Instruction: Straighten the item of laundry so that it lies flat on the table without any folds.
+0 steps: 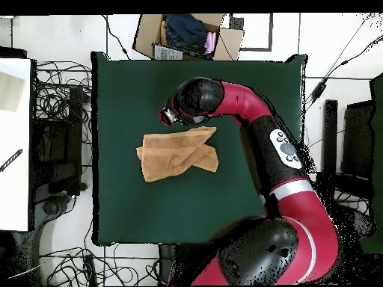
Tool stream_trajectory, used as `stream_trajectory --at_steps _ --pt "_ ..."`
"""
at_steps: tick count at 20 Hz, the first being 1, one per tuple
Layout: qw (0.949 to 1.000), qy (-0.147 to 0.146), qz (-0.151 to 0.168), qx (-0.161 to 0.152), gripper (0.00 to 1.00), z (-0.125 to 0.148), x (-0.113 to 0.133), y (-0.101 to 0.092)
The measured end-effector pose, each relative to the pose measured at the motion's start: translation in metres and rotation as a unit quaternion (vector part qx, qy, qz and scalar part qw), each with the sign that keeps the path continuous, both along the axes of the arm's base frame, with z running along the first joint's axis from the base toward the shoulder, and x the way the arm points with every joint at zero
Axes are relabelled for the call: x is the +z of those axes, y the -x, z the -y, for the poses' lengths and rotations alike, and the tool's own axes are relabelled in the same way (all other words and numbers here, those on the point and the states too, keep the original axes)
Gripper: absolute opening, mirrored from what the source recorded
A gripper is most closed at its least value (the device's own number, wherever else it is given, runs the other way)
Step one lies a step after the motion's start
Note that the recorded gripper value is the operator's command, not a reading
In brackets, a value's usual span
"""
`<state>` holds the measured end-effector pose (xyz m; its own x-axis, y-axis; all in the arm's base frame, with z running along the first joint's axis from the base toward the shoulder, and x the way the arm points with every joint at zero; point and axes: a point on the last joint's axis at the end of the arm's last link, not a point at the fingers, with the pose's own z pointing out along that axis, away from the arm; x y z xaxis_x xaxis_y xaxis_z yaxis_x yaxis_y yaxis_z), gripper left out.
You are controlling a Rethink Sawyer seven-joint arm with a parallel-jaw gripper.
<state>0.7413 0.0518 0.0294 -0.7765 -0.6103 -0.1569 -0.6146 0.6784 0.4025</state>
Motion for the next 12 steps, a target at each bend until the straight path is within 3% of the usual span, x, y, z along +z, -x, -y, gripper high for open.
stream_trajectory --at_steps 12 --pt "1.0000 -0.001 -0.002 0.000 1.00 -0.0005 -0.0016 0.0008"
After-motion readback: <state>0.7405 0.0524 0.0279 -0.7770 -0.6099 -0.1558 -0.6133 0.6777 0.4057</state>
